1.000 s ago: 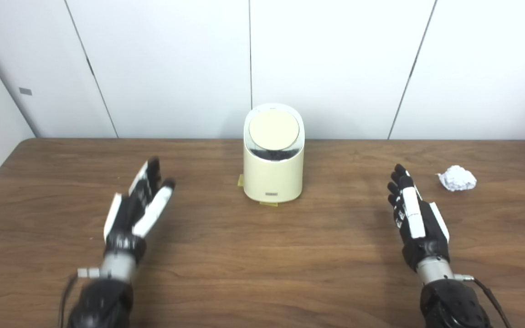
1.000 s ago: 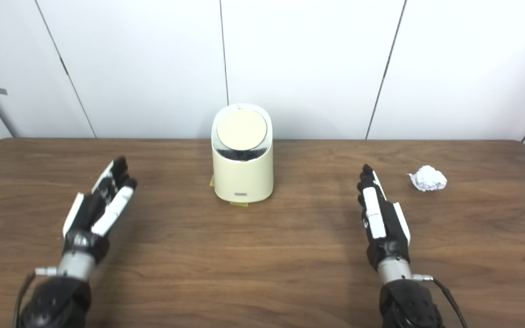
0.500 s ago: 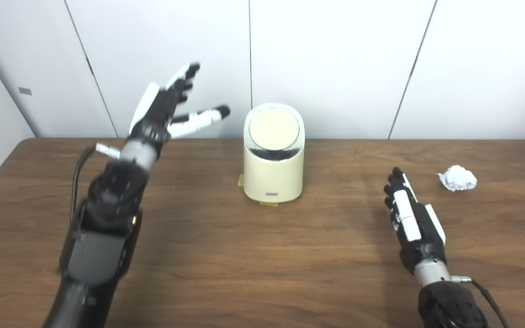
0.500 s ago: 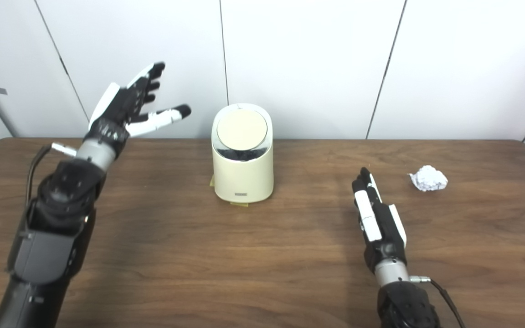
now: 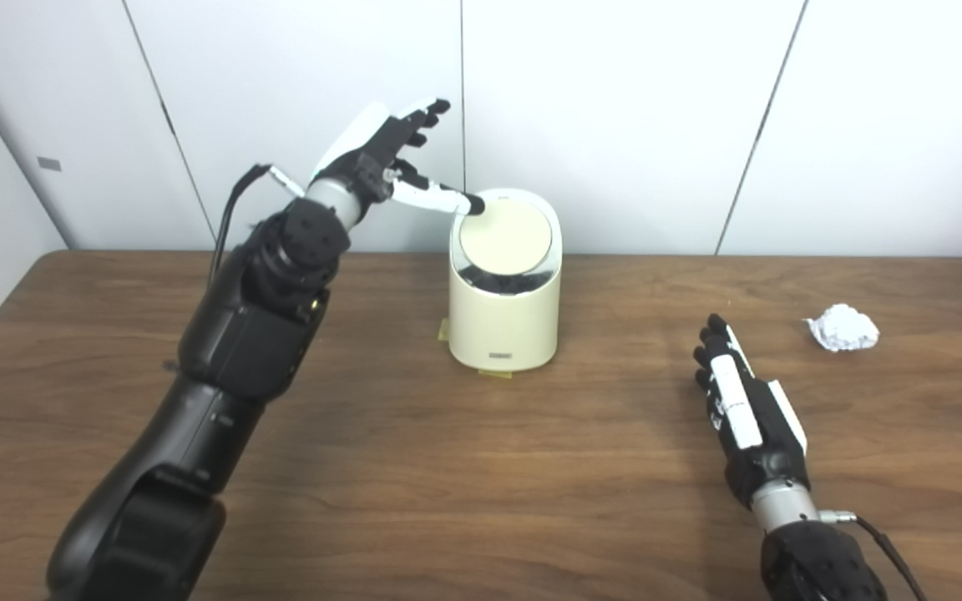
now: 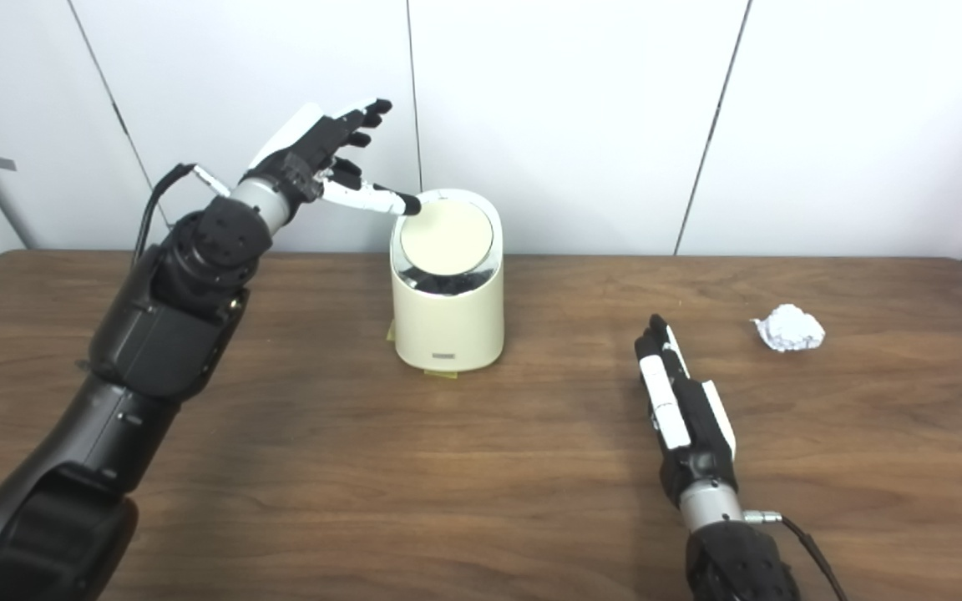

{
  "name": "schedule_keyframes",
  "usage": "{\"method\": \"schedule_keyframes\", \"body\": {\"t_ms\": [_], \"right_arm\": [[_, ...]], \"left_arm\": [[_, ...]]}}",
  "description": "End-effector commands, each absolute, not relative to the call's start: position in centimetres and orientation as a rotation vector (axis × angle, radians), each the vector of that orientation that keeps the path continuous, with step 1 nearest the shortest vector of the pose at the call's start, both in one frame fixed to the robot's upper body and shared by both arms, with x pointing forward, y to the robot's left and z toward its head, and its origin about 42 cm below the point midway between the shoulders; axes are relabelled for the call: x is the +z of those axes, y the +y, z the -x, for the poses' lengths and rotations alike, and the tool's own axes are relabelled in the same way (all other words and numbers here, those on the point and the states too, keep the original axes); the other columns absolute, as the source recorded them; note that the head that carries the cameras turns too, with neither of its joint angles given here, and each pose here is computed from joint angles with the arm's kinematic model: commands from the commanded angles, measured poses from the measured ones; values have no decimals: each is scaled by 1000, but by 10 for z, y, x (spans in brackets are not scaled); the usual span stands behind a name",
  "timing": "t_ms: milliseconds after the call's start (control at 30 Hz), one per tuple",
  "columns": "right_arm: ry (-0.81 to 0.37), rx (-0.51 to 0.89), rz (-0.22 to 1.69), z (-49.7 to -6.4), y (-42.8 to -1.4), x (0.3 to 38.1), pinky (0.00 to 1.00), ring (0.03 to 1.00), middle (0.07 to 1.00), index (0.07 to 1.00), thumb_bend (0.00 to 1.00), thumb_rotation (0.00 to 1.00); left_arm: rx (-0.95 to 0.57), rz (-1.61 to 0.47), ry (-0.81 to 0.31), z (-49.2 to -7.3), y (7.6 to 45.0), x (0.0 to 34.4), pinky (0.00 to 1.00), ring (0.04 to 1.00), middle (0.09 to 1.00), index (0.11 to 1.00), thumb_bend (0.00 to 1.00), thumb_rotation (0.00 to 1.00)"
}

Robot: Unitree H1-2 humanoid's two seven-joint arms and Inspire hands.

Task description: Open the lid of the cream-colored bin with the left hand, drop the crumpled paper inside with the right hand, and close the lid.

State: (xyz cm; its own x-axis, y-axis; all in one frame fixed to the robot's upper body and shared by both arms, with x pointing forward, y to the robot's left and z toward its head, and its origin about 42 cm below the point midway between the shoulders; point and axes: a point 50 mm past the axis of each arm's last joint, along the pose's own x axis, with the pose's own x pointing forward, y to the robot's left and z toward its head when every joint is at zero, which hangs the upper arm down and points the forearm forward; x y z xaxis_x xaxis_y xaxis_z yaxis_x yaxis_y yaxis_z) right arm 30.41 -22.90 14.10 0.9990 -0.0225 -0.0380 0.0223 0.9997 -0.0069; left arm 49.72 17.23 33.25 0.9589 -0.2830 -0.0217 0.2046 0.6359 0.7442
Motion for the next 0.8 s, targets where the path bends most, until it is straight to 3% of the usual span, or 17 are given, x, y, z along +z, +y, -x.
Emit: {"method": "schedule_keyframes", "body": {"t_ms": [0,167,500,767], "right_arm": [[-39,-13,26,-308,-226,159,984,964,987,1000,618,892],[-37,-15,29,-309,-222,159,974,960,982,998,613,901],[-45,-14,6,-311,-216,156,998,968,985,1000,623,908],[-53,-28,-10,-315,-213,158,1000,961,976,994,618,876]], "left_arm": [[-269,-881,-154,-505,163,366,745,907,977,1000,851,125],[-274,-975,-149,-510,153,370,794,944,978,1000,872,26],[-288,-1139,-147,-514,142,377,805,980,1000,1000,856,20],[-306,-1290,-196,-518,124,362,965,991,1000,1000,862,37]]}}
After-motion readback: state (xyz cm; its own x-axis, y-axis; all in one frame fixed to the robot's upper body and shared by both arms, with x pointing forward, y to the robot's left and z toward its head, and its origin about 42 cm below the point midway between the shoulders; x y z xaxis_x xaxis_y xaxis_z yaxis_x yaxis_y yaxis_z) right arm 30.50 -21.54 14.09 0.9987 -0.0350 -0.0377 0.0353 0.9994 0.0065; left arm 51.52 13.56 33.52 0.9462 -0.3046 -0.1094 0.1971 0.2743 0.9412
